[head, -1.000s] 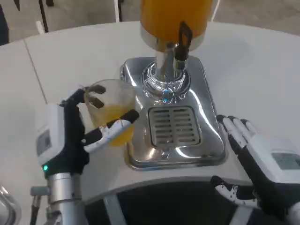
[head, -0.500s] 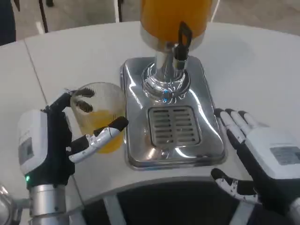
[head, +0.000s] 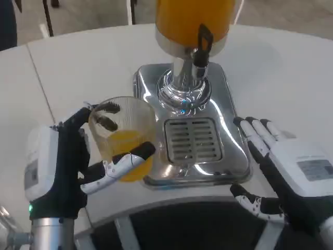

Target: Grasp the cup under the faucet to collect the drink, then remove the cup.

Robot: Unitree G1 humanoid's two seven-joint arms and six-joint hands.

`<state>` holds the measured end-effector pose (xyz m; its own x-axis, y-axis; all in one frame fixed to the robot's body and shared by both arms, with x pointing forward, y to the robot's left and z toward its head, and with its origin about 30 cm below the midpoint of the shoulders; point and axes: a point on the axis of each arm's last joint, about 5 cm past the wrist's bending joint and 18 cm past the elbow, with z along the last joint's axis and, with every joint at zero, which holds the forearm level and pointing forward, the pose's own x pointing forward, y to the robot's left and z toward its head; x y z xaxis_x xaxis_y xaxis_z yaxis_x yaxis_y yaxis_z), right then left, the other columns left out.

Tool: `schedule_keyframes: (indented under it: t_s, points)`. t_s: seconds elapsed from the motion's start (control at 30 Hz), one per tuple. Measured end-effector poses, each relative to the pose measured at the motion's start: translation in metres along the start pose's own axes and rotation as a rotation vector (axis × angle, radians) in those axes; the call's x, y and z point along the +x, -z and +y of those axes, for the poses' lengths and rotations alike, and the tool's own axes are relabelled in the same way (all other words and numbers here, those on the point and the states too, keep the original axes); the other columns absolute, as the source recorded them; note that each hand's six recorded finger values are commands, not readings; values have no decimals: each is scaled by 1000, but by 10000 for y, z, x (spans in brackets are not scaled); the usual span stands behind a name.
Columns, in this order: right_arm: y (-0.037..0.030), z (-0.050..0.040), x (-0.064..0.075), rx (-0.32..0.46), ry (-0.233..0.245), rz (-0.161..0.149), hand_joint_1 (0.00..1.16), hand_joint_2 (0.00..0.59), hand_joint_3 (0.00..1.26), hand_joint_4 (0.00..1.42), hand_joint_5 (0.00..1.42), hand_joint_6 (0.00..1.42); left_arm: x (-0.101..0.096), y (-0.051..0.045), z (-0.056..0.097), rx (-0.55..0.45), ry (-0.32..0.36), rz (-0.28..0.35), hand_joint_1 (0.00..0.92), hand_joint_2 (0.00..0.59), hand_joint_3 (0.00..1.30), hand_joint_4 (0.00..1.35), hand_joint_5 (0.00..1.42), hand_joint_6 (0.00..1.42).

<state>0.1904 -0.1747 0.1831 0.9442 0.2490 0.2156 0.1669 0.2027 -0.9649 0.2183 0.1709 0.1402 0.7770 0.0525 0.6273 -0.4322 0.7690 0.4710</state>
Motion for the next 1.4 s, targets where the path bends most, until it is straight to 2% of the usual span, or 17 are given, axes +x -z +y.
schedule_keyframes:
  t_s: [0.13, 0.37, 0.6, 0.73, 0.9, 1.17, 1.4]
  points:
    - [-4, 14, -33, 12, 15, -19, 665, 416, 0, 0, 0, 81, -49, -66, 41, -15, 19, -20, 578, 70, 1180, 1316, 1424, 1424]
    - [11, -15, -79, 29, 31, -24, 659, 414, 0, 0, 0, 80, -115, -177, 106, -33, 47, -59, 578, 70, 1180, 1322, 1424, 1424]
    - [-2, -14, -122, 45, 49, -45, 651, 423, 0, 0, 0, 84, -217, -224, 152, -40, 86, -52, 578, 70, 1180, 1322, 1424, 1424]
    - [-45, -21, -147, 58, 60, -62, 647, 425, 0, 0, 0, 89, -279, -245, 172, -46, 113, -41, 578, 70, 1180, 1322, 1424, 1424]
    - [-125, -57, -217, 65, 76, -107, 643, 427, 0, 0, 0, 102, -355, -304, 173, -69, 142, -32, 574, 73, 1180, 1323, 1424, 1424]
    - [-189, -92, -266, 75, 38, -132, 640, 427, 0, 0, 0, 108, -380, -331, 167, -83, 139, -23, 570, 75, 1180, 1323, 1424, 1424]
    - [-210, -134, -238, 77, 36, -141, 638, 427, 1, 0, 0, 109, -380, -331, 166, -84, 128, -17, 569, 75, 1180, 1335, 1424, 1424]
